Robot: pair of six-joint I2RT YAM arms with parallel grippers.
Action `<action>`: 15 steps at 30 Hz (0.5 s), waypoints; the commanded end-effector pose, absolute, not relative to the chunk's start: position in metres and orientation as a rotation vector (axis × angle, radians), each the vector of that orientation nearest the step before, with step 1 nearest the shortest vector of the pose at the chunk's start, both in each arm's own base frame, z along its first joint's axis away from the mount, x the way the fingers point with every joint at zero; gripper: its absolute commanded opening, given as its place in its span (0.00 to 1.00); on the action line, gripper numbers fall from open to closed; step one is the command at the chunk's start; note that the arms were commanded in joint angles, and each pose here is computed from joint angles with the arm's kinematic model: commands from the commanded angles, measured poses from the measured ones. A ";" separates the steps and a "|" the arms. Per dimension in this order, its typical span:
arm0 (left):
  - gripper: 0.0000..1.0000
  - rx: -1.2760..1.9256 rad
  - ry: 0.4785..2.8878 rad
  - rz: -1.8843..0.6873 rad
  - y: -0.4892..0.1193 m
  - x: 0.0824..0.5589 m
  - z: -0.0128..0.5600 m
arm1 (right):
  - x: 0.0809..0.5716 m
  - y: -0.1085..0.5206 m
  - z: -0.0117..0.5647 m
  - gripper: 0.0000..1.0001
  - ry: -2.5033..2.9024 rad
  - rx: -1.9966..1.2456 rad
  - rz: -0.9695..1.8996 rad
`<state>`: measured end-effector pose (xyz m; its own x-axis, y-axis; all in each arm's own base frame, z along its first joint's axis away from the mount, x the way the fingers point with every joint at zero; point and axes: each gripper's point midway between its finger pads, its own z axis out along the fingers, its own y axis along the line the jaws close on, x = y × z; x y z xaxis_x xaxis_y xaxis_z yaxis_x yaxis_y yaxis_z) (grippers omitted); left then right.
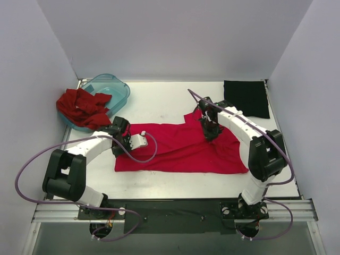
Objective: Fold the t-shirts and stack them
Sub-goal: Fold the flattened tshirt in 1/3 of the way
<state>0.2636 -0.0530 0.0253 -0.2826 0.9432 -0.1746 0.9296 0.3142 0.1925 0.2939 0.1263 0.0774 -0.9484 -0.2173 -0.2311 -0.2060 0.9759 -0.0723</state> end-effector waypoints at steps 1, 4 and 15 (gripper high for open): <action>0.00 1.473 2.310 0.148 -0.060 0.309 0.055 | 0.315 0.121 0.077 0.00 2.872 -0.418 -0.171; 0.00 1.417 2.353 0.205 -0.052 0.316 0.055 | 0.331 0.122 0.079 0.00 2.844 -0.492 -0.211; 0.00 1.327 2.454 0.244 -0.042 0.321 0.047 | 0.381 0.110 0.081 0.22 2.790 -0.442 -0.399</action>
<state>0.3020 -0.0422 0.0308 -0.4726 0.8657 -0.1652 0.8241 0.5005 0.2654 0.3666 0.1292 0.0656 -0.9039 -0.3568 -0.2359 -0.3054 0.9245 -0.2283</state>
